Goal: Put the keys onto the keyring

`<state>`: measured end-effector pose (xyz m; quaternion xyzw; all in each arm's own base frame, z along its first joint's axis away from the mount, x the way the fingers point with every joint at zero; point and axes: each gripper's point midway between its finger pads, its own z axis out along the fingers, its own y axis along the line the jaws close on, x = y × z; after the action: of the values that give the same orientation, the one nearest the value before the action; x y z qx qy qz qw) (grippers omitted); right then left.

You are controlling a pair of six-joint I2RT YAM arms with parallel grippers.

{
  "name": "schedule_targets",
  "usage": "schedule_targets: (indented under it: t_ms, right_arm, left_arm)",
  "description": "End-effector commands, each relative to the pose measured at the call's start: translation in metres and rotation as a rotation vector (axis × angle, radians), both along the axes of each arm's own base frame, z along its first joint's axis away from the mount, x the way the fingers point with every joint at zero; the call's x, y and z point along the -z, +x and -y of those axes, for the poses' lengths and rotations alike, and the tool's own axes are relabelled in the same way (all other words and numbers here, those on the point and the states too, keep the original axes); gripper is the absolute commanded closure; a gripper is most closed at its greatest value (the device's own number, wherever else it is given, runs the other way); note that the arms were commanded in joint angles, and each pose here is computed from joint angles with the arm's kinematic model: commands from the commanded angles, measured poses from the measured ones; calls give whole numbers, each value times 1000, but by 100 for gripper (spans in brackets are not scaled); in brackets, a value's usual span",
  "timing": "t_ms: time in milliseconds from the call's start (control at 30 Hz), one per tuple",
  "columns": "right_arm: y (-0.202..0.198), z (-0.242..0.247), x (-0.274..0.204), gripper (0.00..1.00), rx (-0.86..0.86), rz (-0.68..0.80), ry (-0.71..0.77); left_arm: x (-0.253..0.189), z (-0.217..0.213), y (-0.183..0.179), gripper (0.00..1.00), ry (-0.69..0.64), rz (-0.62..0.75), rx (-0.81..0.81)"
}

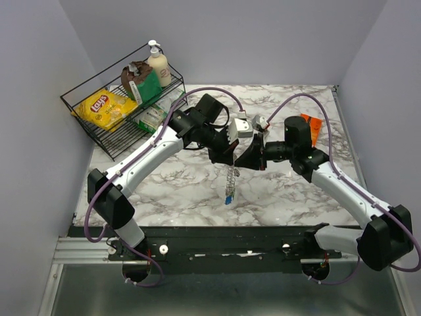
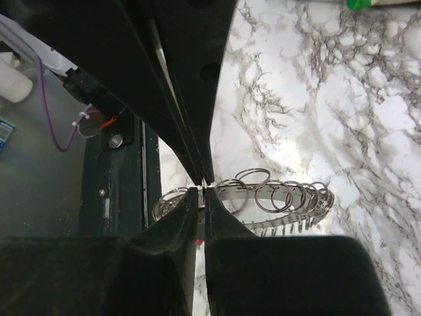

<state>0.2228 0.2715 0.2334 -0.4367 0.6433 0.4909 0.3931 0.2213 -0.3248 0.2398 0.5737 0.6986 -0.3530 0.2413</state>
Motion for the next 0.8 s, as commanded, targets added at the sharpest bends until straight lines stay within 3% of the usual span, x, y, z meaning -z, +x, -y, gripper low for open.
schedule_targets:
  t_ms: [0, 100, 300, 767]
  right_arm:
    - [-3, 0, -24, 68, -1, 91, 42]
    - [-1, 2, -28, 56, 20, 106, 43]
    - [2, 5, -32, 46, 68, 125, 40]
    - [2, 12, -37, 52, 117, 154, 44]
  left_arm:
    - [-13, 7, -5, 100, -75, 30, 15]
    - [-17, 8, -4, 100, -111, 56, -2]
    - [-23, 7, 7, 100, -179, 136, -77]
    - [-55, -7, 17, 100, -406, 258, -206]
